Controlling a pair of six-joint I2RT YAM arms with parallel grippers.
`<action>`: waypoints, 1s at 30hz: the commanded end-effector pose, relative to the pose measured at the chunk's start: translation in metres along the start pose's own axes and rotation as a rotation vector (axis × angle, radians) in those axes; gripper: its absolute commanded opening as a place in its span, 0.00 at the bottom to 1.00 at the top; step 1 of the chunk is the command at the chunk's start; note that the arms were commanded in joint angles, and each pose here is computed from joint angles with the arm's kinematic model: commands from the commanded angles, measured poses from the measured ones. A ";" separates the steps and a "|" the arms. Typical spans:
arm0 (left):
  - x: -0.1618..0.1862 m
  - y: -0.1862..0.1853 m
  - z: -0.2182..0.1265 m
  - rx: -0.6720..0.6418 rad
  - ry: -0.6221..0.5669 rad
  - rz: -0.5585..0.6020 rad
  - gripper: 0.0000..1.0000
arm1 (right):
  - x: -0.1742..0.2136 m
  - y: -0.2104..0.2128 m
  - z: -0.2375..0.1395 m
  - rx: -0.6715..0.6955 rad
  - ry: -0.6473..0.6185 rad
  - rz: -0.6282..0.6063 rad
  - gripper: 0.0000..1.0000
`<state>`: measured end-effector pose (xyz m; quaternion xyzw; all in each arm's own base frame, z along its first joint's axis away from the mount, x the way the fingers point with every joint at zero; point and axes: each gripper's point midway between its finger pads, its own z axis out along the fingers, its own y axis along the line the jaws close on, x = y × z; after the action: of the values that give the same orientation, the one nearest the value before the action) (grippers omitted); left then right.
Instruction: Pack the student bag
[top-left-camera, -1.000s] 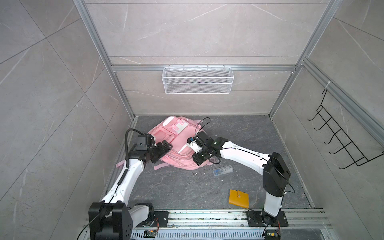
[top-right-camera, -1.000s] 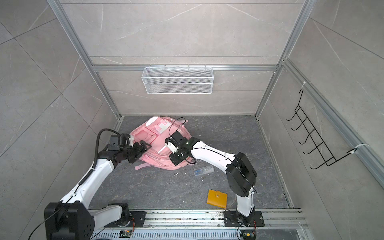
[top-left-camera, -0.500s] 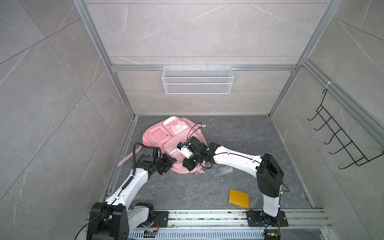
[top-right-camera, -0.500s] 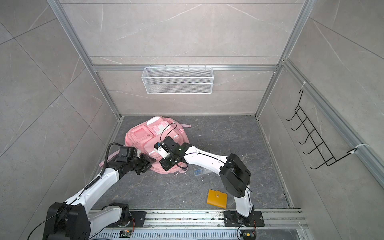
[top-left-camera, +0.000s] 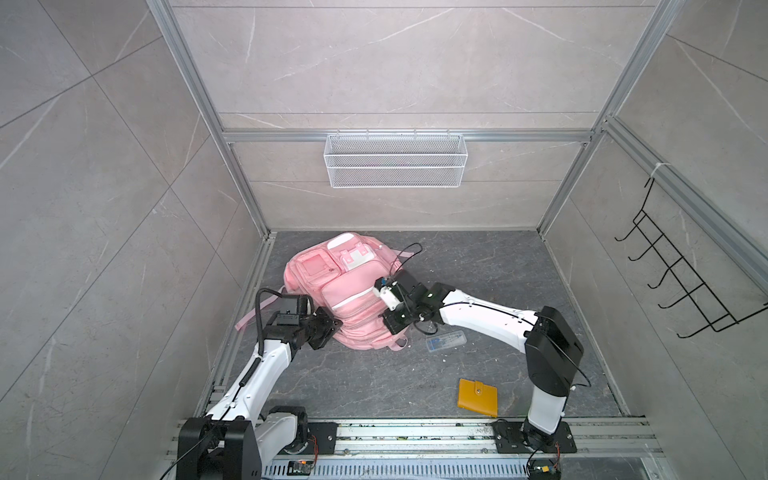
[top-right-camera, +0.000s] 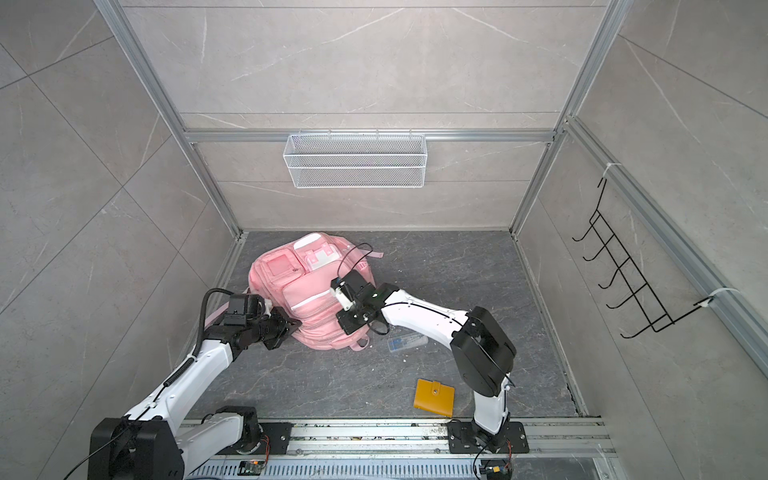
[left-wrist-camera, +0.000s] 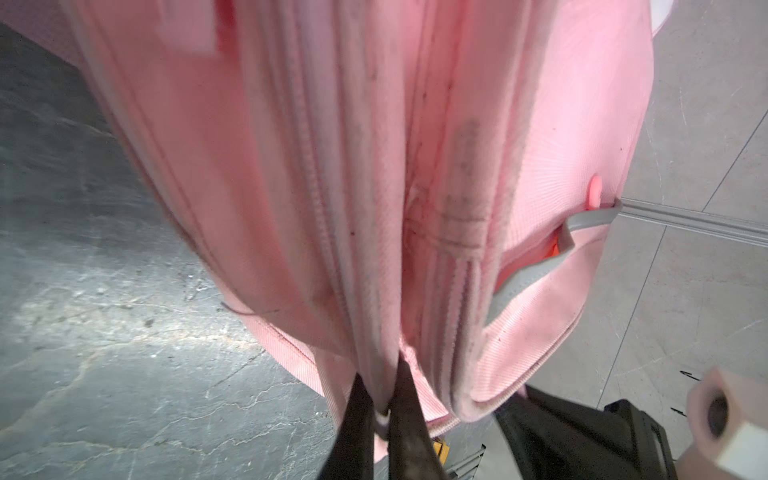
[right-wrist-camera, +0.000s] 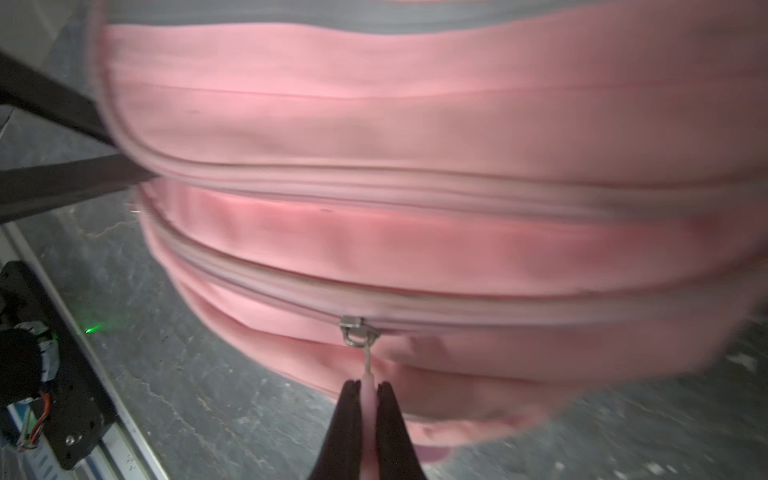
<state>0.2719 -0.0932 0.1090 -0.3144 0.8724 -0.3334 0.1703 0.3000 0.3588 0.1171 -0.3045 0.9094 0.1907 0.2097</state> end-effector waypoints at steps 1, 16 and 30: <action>-0.018 0.002 -0.018 -0.032 -0.071 0.060 0.00 | -0.001 -0.056 -0.027 0.139 -0.026 0.121 0.00; -0.101 0.007 -0.012 -0.198 -0.229 0.154 0.00 | -0.019 -0.060 -0.028 0.126 -0.056 -0.058 0.00; -0.045 -0.039 -0.052 -0.151 -0.123 0.204 0.77 | -0.040 0.067 -0.009 -0.156 -0.158 -0.128 0.00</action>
<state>0.3303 -0.0394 0.1755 -0.2558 0.9086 -0.1931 0.2677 0.2911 0.3913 0.1393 -0.3596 0.8704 0.2189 0.2554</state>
